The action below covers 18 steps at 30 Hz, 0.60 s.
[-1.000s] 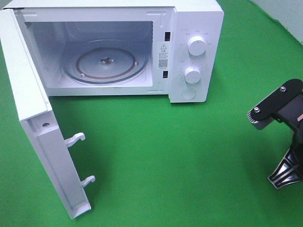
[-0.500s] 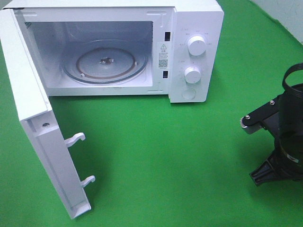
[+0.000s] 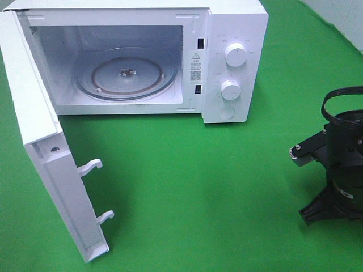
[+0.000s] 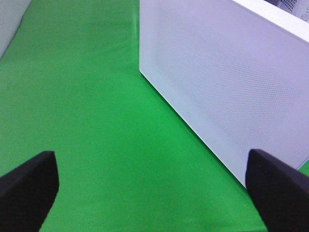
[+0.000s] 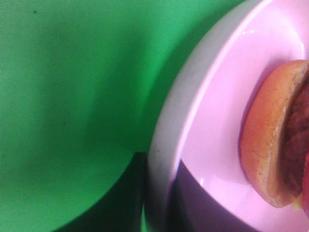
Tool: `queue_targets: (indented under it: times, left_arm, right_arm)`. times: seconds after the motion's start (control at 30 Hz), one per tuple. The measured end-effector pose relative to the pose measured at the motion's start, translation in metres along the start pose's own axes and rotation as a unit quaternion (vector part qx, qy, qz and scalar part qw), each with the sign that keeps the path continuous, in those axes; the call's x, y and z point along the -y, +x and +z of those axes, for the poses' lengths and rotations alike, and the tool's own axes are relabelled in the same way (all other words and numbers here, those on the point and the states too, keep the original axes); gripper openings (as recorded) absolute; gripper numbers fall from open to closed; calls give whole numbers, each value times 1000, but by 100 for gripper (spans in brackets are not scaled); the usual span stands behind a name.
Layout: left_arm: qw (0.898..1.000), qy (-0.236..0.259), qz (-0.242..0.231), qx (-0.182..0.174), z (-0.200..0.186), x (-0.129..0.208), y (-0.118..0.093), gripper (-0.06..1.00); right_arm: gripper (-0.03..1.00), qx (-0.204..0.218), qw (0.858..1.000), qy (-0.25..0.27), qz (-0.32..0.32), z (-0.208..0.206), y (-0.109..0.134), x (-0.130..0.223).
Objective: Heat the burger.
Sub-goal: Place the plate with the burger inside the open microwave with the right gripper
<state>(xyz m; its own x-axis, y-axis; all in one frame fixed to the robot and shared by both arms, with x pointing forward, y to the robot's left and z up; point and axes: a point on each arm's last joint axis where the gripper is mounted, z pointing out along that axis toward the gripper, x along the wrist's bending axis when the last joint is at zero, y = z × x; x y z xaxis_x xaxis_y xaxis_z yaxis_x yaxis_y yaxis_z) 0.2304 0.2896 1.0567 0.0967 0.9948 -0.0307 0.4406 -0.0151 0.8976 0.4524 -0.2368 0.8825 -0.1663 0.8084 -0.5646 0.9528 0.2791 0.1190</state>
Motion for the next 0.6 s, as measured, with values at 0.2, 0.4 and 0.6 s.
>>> queue_targets:
  times: [0.2,0.4,0.6]
  left_arm:
    - [1000,0,0,0,0,0,0,97]
    - [1000,0,0,0,0,0,0,97]
    - [1000,0,0,0,0,0,0,97]
  right_arm:
    - [15,-3,1000,2,3,0,0,0]
    - [33,-30,999,-15,33,-17,-5,-9]
    - [44,-65,996,-50,43,-42,-17,-13]
